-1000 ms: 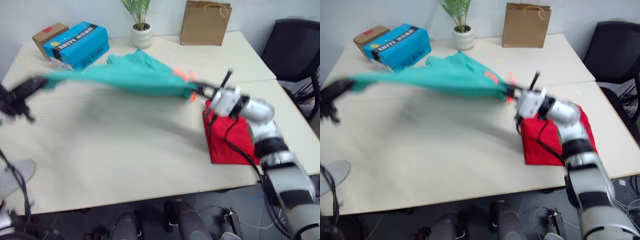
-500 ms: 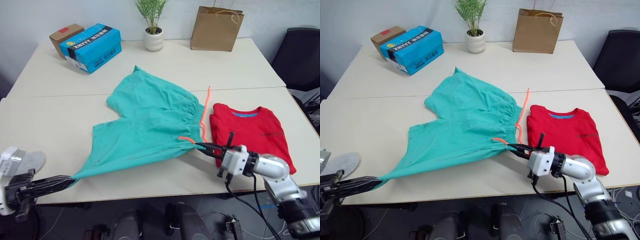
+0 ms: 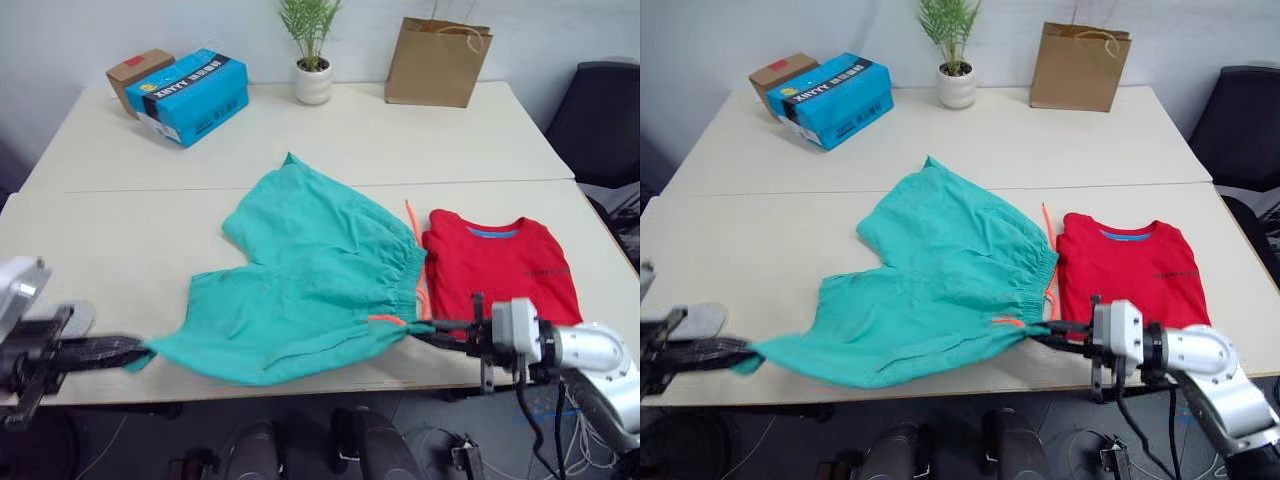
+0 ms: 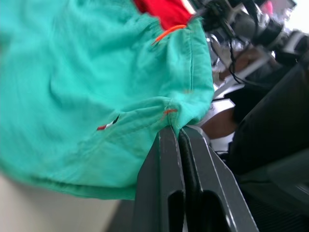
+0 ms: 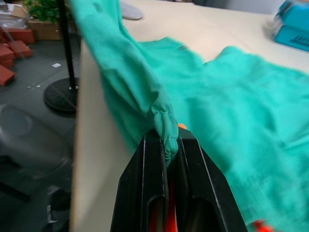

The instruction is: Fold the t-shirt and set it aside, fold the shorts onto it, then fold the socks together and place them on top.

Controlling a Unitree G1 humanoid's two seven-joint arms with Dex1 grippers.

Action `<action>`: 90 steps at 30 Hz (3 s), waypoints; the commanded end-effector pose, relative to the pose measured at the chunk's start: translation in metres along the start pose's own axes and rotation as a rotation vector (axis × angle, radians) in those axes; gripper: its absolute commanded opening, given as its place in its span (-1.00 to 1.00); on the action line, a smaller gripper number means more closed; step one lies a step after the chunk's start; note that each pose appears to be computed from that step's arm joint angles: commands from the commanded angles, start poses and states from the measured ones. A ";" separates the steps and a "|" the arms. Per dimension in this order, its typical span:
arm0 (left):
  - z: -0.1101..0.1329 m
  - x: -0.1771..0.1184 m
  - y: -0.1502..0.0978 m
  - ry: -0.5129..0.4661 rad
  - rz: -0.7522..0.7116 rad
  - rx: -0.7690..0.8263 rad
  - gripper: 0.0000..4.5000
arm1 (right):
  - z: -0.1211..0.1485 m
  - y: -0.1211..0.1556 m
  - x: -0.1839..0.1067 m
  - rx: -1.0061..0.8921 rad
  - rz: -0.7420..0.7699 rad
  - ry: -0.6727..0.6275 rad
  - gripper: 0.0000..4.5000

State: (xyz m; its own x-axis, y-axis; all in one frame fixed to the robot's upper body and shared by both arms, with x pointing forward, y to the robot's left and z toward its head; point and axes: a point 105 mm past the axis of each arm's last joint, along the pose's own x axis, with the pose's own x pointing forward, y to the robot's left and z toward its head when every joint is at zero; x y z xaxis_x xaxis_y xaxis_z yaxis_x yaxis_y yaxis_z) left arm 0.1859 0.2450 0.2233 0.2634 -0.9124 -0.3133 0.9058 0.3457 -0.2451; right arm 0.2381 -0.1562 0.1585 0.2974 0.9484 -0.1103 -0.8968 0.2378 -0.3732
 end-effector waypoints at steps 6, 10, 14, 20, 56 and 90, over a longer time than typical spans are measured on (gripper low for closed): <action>0.094 0.039 0.092 -0.102 0.105 0.540 -0.99 | 0.019 -0.061 -0.009 -0.031 -0.315 -0.076 -1.00; 0.143 0.081 0.132 -0.126 0.149 0.695 -0.99 | 0.005 -0.089 -0.029 -0.022 -0.570 -0.027 -1.00; 0.170 0.114 0.155 -0.145 0.271 0.762 -0.99 | -0.008 -0.103 -0.041 -0.006 -0.763 0.027 -1.00; 0.192 0.151 0.176 -0.184 0.524 0.786 -0.99 | -0.032 -0.102 -0.034 0.059 -0.899 0.086 -1.00; 0.049 0.101 0.155 0.087 0.093 0.894 0.98 | -0.005 -0.026 0.073 -0.070 -0.322 0.064 1.00; -0.046 0.082 0.147 0.193 0.175 0.562 -1.00 | -0.019 -0.026 0.072 -0.344 -0.053 0.047 -0.95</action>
State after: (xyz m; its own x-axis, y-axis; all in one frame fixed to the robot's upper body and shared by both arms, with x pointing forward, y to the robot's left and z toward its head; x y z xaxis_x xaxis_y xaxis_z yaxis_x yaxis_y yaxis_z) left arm 0.3424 0.2301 0.1177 0.4446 -0.7647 -0.4665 0.8832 0.2873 0.3708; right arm 0.2950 -0.0958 0.1368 0.3996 0.9056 -0.1420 -0.7151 0.2111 -0.6664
